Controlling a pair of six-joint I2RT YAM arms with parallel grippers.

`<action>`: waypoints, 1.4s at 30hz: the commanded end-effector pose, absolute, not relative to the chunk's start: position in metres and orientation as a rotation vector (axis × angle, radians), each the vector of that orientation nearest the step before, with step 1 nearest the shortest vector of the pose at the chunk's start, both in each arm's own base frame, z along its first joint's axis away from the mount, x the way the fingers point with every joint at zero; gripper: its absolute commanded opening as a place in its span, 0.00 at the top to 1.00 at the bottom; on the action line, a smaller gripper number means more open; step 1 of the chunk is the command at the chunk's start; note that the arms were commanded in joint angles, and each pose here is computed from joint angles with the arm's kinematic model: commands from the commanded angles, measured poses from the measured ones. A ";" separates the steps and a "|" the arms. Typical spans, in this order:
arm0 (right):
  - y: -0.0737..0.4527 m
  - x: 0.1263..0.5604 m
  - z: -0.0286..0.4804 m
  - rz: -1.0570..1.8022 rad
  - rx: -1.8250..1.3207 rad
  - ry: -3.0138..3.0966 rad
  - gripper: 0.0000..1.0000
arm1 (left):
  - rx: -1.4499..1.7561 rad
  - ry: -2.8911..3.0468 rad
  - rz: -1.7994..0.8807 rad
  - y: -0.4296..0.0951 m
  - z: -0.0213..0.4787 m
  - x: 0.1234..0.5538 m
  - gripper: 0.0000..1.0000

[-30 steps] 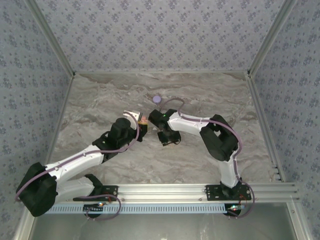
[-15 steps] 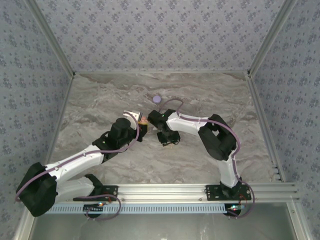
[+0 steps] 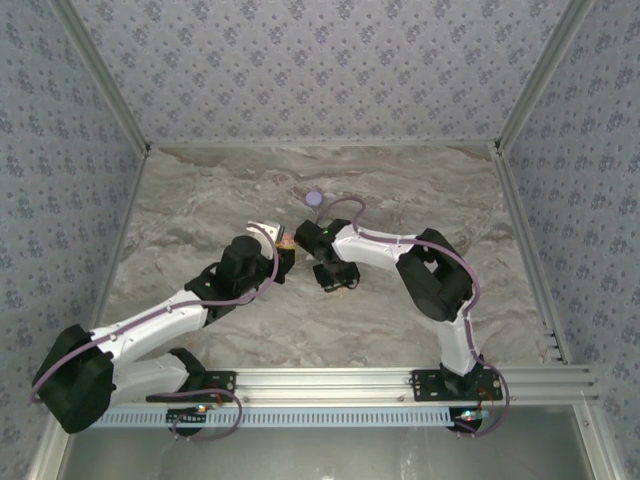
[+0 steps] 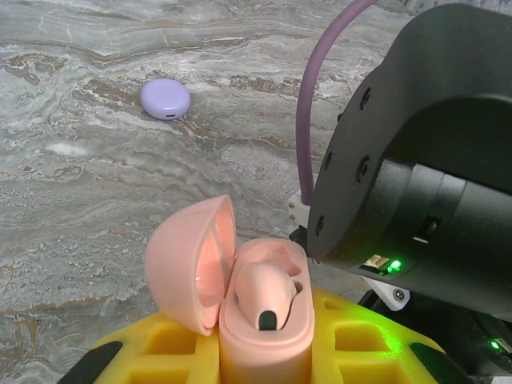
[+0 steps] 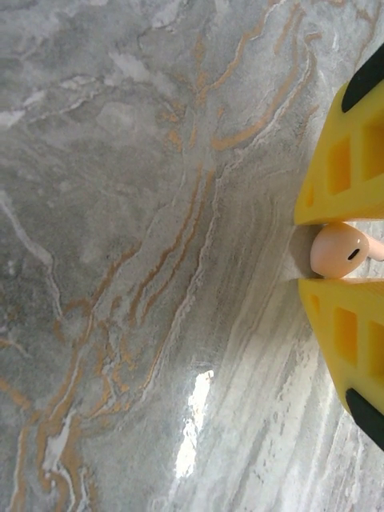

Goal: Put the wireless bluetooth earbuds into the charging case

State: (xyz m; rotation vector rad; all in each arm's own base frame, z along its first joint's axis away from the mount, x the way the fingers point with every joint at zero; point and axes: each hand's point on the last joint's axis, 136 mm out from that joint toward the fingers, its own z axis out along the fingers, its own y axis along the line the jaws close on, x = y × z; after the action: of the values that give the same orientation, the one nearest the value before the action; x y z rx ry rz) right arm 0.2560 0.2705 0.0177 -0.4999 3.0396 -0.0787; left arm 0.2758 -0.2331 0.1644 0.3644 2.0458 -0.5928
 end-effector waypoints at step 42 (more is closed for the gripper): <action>0.191 0.285 0.007 -0.174 -0.373 3.140 0.69 | 0.372 2.031 -0.594 -0.235 0.168 0.278 1.00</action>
State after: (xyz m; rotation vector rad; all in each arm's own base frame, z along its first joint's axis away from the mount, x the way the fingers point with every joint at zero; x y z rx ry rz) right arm 0.2927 0.2032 0.0161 -0.4284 3.1004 -0.1041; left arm 0.2757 -0.2334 0.1635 0.3659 2.0484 -0.5925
